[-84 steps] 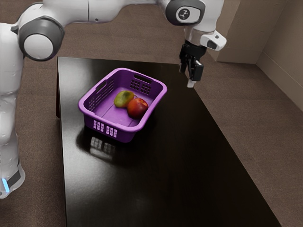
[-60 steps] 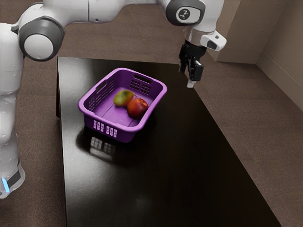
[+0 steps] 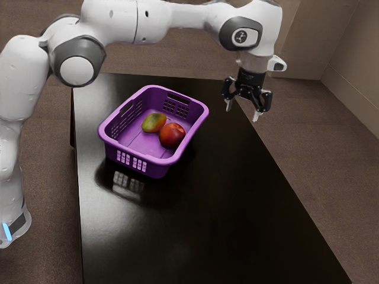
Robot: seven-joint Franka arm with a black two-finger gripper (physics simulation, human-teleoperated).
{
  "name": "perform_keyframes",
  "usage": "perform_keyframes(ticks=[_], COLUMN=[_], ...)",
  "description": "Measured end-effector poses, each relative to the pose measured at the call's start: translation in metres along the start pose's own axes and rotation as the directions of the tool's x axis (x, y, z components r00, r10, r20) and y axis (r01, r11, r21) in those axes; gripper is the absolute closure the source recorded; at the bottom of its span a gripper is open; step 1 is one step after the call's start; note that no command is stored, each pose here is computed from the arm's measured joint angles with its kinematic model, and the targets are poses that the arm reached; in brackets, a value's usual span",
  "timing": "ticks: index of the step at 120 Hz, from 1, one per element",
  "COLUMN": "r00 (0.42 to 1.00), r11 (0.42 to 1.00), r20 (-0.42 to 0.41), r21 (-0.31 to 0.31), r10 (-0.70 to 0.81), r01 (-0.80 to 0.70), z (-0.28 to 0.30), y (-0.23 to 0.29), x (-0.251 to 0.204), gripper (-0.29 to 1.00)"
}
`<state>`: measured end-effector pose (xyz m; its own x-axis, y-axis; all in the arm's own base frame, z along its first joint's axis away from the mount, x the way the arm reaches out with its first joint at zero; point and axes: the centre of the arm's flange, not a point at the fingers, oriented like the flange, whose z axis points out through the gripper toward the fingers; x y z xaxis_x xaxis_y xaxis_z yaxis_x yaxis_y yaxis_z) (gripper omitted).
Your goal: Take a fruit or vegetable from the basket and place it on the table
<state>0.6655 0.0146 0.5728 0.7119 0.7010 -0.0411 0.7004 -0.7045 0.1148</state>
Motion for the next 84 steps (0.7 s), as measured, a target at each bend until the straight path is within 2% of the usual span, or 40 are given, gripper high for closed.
perform_keyframes(ticks=[8, 32, 61, 84], r00=[0.996, 0.963, 0.911, 0.861], r11=[0.996, 0.963, 0.907, 0.856], r20=[0.005, 0.009, -0.016, -0.052], r21=[0.003, 0.022, 0.09, 0.093], r10=[-0.084, -0.269, -0.412, -0.506], r01=[0.084, 0.269, 0.411, 0.508], z=[0.005, -0.015, -0.015, -0.023], y=[-0.003, -0.045, -0.086, -0.129], x=[-0.006, -0.068, -0.111, -0.134], gripper=[0.0, 0.0, 0.0, 0.0])
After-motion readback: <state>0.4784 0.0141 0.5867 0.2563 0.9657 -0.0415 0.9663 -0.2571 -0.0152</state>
